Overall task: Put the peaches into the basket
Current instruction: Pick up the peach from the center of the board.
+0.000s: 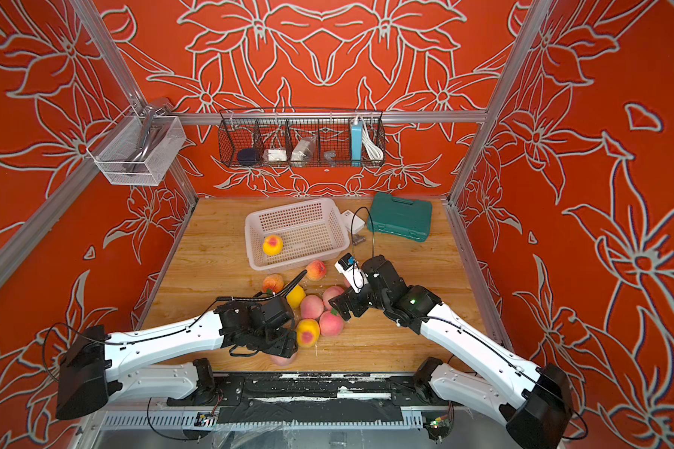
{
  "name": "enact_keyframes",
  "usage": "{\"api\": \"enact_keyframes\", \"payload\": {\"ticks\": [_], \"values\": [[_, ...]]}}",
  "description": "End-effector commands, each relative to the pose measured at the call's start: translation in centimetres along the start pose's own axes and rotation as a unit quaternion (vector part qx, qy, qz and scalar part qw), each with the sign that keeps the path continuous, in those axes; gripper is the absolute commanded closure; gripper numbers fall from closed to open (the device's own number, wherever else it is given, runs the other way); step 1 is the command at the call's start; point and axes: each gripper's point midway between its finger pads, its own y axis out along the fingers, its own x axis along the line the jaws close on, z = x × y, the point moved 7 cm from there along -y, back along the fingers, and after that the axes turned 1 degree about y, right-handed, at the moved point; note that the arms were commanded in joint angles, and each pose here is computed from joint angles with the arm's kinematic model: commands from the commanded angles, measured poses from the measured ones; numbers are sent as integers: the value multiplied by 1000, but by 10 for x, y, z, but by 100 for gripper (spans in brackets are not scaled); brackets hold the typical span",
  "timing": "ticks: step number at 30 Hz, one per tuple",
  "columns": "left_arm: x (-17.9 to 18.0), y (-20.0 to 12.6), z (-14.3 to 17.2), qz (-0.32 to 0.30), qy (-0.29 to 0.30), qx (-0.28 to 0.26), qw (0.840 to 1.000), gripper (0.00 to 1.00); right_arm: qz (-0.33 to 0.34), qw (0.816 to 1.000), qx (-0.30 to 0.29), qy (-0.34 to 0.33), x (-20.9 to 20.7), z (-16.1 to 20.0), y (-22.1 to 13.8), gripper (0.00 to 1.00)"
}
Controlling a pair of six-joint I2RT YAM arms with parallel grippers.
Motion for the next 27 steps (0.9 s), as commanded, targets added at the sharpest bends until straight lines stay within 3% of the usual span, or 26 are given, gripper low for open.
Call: {"api": "enact_keyframes", "payload": {"ticks": [1, 20, 23, 27], "values": [[-2, 1, 1, 4, 4, 2, 1000, 19, -3, 1000, -1, 3, 0, 0, 3, 1], [8, 6, 13, -3, 1, 22, 1000, 10, 0, 1000, -4, 5, -1, -3, 5, 1], [8, 8, 13, -3, 0, 20, 1000, 12, -1, 1000, -5, 4, 0, -4, 5, 1], [7, 7, 12, -1, 1, 18, 1000, 21, -1, 1000, -3, 3, 0, -4, 6, 1]]}}
